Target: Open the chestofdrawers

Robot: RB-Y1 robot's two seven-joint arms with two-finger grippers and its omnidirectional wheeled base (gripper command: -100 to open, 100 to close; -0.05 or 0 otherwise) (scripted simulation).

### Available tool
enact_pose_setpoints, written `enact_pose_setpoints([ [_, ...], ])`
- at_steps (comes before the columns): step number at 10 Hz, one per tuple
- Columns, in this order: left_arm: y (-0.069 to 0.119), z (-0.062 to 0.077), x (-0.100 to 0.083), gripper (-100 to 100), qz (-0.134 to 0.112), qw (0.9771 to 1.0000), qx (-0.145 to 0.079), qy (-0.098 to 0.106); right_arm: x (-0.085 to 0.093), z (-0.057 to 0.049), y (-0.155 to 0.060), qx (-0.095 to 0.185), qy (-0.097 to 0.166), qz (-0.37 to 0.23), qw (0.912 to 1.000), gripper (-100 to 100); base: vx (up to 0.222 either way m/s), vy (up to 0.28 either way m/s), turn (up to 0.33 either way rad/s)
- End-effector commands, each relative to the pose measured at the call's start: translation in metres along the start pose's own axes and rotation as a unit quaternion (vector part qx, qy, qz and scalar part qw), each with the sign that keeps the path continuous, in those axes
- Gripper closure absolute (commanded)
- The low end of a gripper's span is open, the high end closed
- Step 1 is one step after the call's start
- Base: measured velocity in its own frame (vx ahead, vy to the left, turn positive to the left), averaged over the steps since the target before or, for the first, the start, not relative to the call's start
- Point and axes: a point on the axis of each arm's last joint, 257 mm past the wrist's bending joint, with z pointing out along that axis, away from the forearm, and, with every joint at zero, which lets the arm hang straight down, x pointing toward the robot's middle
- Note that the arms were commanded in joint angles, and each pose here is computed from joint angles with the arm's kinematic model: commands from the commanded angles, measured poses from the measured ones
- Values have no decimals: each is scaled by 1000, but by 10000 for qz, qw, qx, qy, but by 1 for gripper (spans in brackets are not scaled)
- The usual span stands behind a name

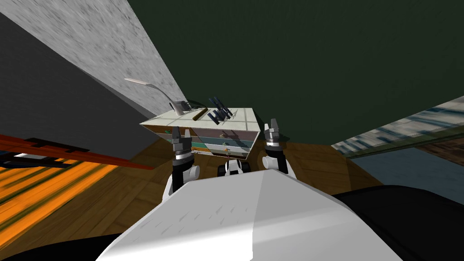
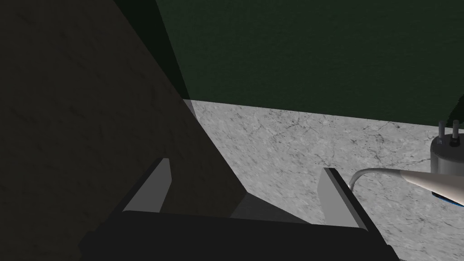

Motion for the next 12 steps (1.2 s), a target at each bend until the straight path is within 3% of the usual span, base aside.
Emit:
enact_pose_setpoints([
  [1,20,-4,8,-100,97,9996,-168,206,0,0,0,0,0,0,10000,0,7,-38,-12],
  [8,78,-22,23,-100,250,9959,-731,465,0,0,0,0,0,0,10000,0,9,-43,-15],
  [12,113,-37,31,-100,281,9922,-1102,515,0,0,0,0,0,0,10000,0,8,-48,-15],
])
